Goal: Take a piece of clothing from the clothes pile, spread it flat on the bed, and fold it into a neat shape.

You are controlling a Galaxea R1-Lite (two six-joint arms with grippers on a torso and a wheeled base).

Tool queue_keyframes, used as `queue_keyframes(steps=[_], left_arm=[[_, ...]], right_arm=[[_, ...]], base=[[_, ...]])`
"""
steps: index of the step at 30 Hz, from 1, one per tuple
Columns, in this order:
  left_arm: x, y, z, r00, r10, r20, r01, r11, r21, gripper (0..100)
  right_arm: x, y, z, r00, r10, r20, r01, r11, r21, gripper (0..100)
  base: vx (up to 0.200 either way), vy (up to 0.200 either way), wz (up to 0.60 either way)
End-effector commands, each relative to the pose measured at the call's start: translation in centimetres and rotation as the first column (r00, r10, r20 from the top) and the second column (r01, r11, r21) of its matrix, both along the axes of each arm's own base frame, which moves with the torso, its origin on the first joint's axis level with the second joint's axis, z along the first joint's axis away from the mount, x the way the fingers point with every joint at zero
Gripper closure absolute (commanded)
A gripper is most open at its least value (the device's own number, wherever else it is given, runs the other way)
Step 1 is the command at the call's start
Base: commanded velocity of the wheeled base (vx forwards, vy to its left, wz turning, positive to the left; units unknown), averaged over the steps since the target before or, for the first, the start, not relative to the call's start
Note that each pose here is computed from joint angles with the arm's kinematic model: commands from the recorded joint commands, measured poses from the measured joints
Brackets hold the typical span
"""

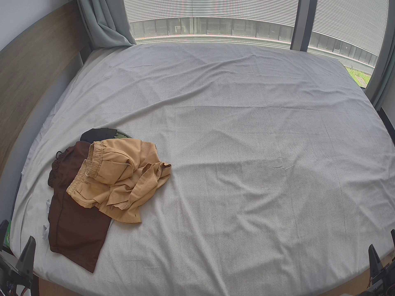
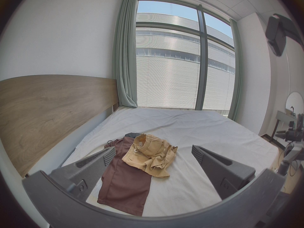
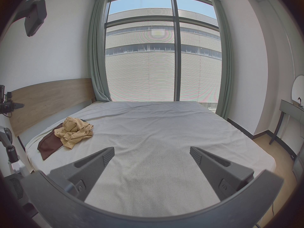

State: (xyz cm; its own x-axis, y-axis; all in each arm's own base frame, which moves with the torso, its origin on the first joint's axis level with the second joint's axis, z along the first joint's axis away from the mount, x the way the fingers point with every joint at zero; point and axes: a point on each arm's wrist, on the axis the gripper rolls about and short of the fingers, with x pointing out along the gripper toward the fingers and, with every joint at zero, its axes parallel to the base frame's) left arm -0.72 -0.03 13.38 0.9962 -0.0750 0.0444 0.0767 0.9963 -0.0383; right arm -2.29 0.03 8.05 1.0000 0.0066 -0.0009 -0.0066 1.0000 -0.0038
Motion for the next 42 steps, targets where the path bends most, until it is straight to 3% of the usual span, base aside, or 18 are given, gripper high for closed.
queue_keyframes(steps=[1,14,20,36,42], left_arm=[[0.7,0.0,1.2,0.999,-0.027,-0.021,0.027,0.999,-0.019,0],[2.4,-0.2,1.9,0.995,-0.044,-0.094,0.042,0.999,-0.024,0],[3.0,-0.5,2.6,0.983,-0.146,-0.110,0.143,0.989,-0.031,0],[6.2,-0.9,4.7,0.986,-0.134,-0.100,0.131,0.991,-0.032,0],[7.8,-1.1,6.9,0.982,-0.165,-0.096,0.151,0.979,-0.137,0]], right_arm=[[0.0,0.0,-0.5,1.000,0.001,-0.002,-0.001,1.000,-0.001,0],[0.0,0.0,-0.5,1.000,0.003,-0.002,-0.003,1.000,-0.001,0],[0.0,0.0,-0.5,1.000,0.001,-0.004,-0.001,1.000,-0.001,0],[0.0,0.0,-0.5,1.000,0.003,-0.004,-0.003,1.000,-0.001,0],[0.0,0.0,-0.5,1.000,0.003,-0.004,-0.003,1.000,-0.002,0]], base=[[0.000,0.000,0.00],[0.000,0.000,0.00],[0.000,0.000,0.00],[0.000,0.000,0.00],[0.000,0.000,0.00]])
